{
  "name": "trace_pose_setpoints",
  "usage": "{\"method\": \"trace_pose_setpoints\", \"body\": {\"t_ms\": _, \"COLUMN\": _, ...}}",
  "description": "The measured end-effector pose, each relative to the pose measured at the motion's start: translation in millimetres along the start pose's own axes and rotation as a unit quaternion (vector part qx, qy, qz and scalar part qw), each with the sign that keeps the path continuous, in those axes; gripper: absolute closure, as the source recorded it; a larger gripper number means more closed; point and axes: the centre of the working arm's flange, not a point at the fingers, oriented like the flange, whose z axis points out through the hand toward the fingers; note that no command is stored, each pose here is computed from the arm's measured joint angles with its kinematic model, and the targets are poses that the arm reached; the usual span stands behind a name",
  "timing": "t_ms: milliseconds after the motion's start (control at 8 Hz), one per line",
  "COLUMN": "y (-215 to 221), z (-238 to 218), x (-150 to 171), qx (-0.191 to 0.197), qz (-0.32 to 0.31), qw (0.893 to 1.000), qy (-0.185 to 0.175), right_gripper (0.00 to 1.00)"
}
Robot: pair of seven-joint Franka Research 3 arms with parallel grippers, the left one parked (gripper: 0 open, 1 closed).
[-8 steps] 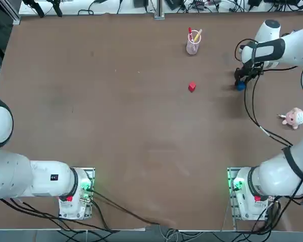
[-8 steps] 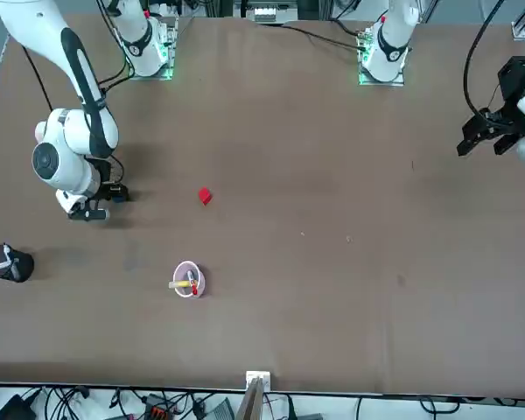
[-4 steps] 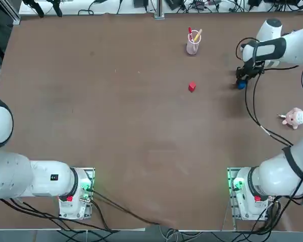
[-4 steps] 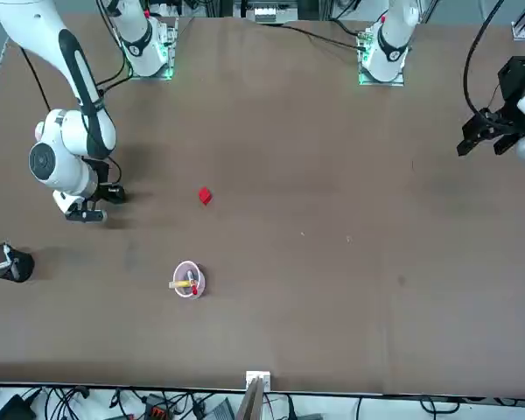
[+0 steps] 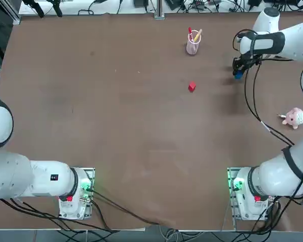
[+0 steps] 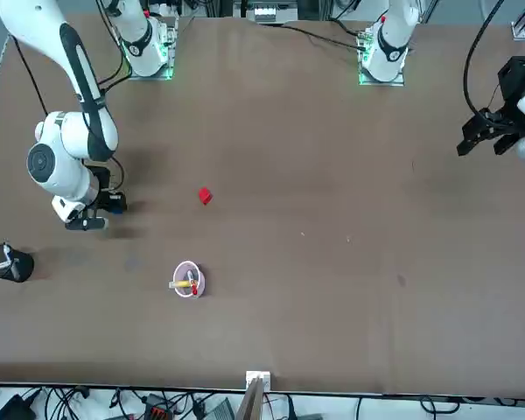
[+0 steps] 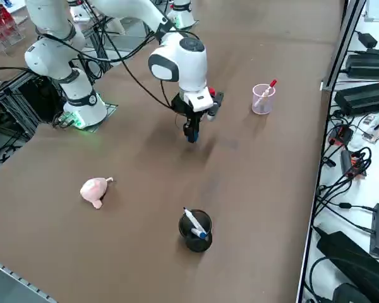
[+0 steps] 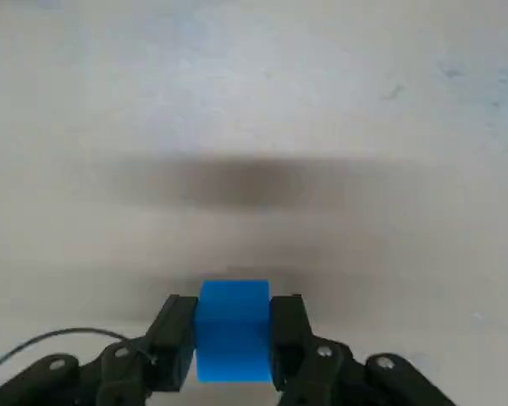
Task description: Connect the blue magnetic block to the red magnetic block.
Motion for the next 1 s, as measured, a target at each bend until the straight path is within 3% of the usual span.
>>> {"method": "trace_pose_setpoints", "body": {"t_ms": 750, "y": -28, "z": 33, "x": 7, "qx": 0.005, "qz": -0.016, "qw": 1.0, "qy": -0.023, "right_gripper": 0.51}}
{"method": "trace_pose_setpoints", "body": {"t_ms": 1000, "y": -28, "z": 35, "x": 7, "qx": 0.005, "qz": -0.016, "qw": 1.0, "qy": -0.025, "right_gripper": 0.22}}
